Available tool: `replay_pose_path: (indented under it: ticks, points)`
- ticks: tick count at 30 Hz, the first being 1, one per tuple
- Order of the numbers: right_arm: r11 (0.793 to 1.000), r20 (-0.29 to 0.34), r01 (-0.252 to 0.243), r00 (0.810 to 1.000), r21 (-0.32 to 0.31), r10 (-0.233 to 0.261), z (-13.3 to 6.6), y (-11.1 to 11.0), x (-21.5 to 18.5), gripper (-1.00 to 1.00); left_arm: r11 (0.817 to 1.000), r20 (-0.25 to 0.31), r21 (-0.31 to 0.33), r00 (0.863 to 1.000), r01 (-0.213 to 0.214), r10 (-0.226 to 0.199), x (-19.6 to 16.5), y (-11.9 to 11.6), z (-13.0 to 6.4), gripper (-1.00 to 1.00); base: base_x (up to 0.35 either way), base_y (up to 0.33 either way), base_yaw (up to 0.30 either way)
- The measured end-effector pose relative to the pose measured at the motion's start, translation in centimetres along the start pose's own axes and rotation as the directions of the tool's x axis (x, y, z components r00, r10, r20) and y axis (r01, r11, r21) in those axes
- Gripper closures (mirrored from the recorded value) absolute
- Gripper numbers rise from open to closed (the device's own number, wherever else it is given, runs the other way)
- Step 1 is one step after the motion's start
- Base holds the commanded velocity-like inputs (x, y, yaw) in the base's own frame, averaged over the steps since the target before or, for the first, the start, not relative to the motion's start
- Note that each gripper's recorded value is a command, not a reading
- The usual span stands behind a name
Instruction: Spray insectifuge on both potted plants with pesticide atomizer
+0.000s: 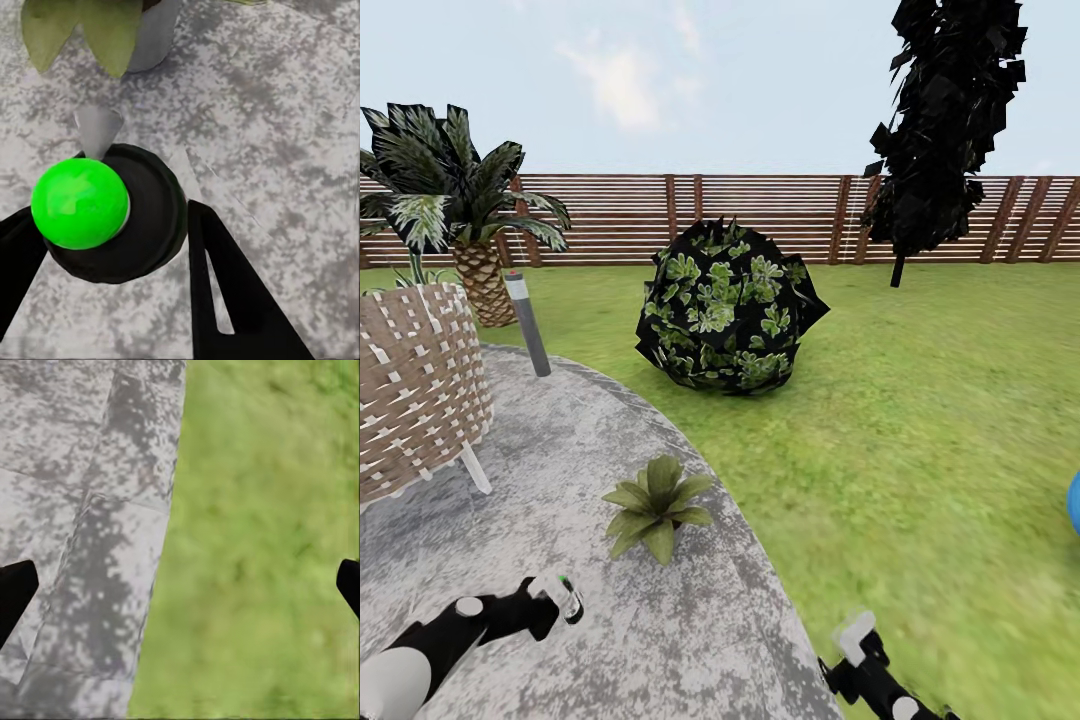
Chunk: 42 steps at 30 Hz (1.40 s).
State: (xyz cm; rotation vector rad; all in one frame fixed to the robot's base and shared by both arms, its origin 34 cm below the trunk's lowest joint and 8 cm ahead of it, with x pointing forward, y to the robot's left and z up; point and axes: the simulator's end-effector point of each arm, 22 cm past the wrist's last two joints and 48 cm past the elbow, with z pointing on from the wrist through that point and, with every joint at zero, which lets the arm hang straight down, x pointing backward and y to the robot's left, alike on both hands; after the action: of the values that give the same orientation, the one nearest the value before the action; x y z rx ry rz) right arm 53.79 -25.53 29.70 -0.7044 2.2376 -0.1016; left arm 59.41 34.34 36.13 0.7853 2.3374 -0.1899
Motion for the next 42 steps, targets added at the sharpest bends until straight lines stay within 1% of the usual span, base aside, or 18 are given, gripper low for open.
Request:
replay_pose_path:
  ticks: [2,3,4,6,7,9,10,17,19,20,22,23,24,26,28,31,41,42]
  points:
    - [0.995,-0.018,-0.076,0.997,0.070,0.077,-0.3,-1.3,1.0,-1.00,0.997,-0.082,-0.007,0.994,0.074,-0.075,1.6,0.1,-0.1,1.00,0.000,0.000,0.000]
    - [0.983,-0.025,-0.132,0.990,0.128,0.137,-0.5,-2.5,1.6,-1.00,0.993,-0.143,-0.015,0.983,0.114,-0.115,2.9,0.2,-0.3,1.00,0.000,0.000,0.000]
    - [0.947,-0.026,-0.226,0.971,0.230,0.238,-1.0,-4.6,2.6,-1.00,0.986,-0.222,-0.025,0.961,0.165,-0.167,4.4,0.0,-0.6,1.00,0.000,0.000,0.000]
    - [0.899,-0.019,-0.297,0.947,0.322,0.320,-1.6,-6.5,3.7,-1.00,0.976,-0.283,-0.040,0.934,0.216,-0.219,5.4,-0.2,-0.9,1.00,0.000,0.000,0.000]
    - [0.889,-0.018,-0.310,0.942,0.337,0.335,-1.8,-6.8,3.9,-1.00,0.972,-0.302,-0.045,0.924,0.231,-0.234,5.8,-0.3,-1.0,1.00,0.000,0.000,0.000]
    - [0.875,-0.015,-0.326,0.935,0.358,0.355,-2.0,-7.3,4.2,-1.00,0.961,-0.360,-0.061,0.892,0.271,-0.275,6.9,-0.5,-1.5,1.00,0.000,0.000,0.000]
    - [0.873,-0.015,-0.328,0.934,0.360,0.357,-2.0,-7.3,4.2,-1.00,0.958,-0.368,-0.064,0.886,0.279,-0.283,7.1,-0.5,-1.6,1.00,0.000,0.000,0.000]
    - [0.872,-0.014,-0.338,0.930,0.354,0.366,-1.8,-6.8,4.0,-1.00,0.952,-0.378,-0.063,0.876,0.299,-0.300,7.3,-0.9,-1.6,1.00,0.000,0.000,0.000]
    - [0.865,-0.011,-0.349,0.926,0.360,0.378,-1.9,-6.8,4.0,-1.00,0.950,-0.387,-0.064,0.870,0.307,-0.307,7.2,-1.0,-1.6,1.00,0.000,0.000,0.000]
    - [0.861,-0.010,-0.356,0.923,0.364,0.386,-1.9,-6.9,4.1,-1.00,0.947,-0.399,-0.066,0.861,0.315,-0.314,7.4,-1.1,-1.7,1.00,0.000,0.000,0.000]
    - [0.842,-0.005,-0.383,0.909,0.380,0.416,-2.1,-7.2,4.5,-1.00,0.930,-0.448,-0.081,0.821,0.358,-0.355,7.5,-1.5,-2.2,1.00,0.000,0.000,0.000]
    - [0.832,-0.003,-0.396,0.903,0.389,0.431,-2.2,-7.4,4.7,-1.00,0.924,-0.458,-0.082,0.810,0.373,-0.367,7.0,-1.6,-2.3,1.00,0.000,0.000,0.000]
    - [0.825,-0.001,-0.404,0.898,0.395,0.441,-2.3,-7.6,4.9,-1.00,0.921,-0.463,-0.078,0.804,0.383,-0.373,6.5,-1.6,-2.4,1.00,0.000,0.000,0.000]
    - [0.810,0.002,-0.421,0.888,0.408,0.461,-2.5,-8.0,5.3,-1.00,0.906,-0.479,-0.053,0.785,0.420,-0.392,4.7,-2.2,-2.8,1.00,0.000,0.000,0.000]
    - [0.806,-0.002,-0.421,0.886,0.416,0.464,-2.7,-8.5,5.9,-1.00,0.908,-0.468,-0.030,0.796,0.419,-0.383,2.5,-2.1,-3.0,1.00,0.000,0.000,0.000]
    - [0.806,-0.013,-0.416,0.886,0.420,0.464,-3.1,-8.5,6.8,-1.00,0.917,-0.459,-0.030,0.809,0.399,-0.367,1.5,-1.4,-3.3,1.00,0.186,0.034,0.000]
    - [0.810,-0.018,-0.415,0.886,0.415,0.464,-3.1,-8.0,6.9,-1.00,0.920,-0.462,-0.030,0.811,0.390,-0.359,1.4,-1.4,-3.4,1.00,0.324,0.020,0.000]
    - [0.810,-0.019,-0.415,0.886,0.414,0.464,-3.1,-7.9,6.9,-1.00,0.924,-0.469,-0.029,0.811,0.381,-0.349,1.5,-1.5,-3.4,1.00,0.336,0.000,-0.050]
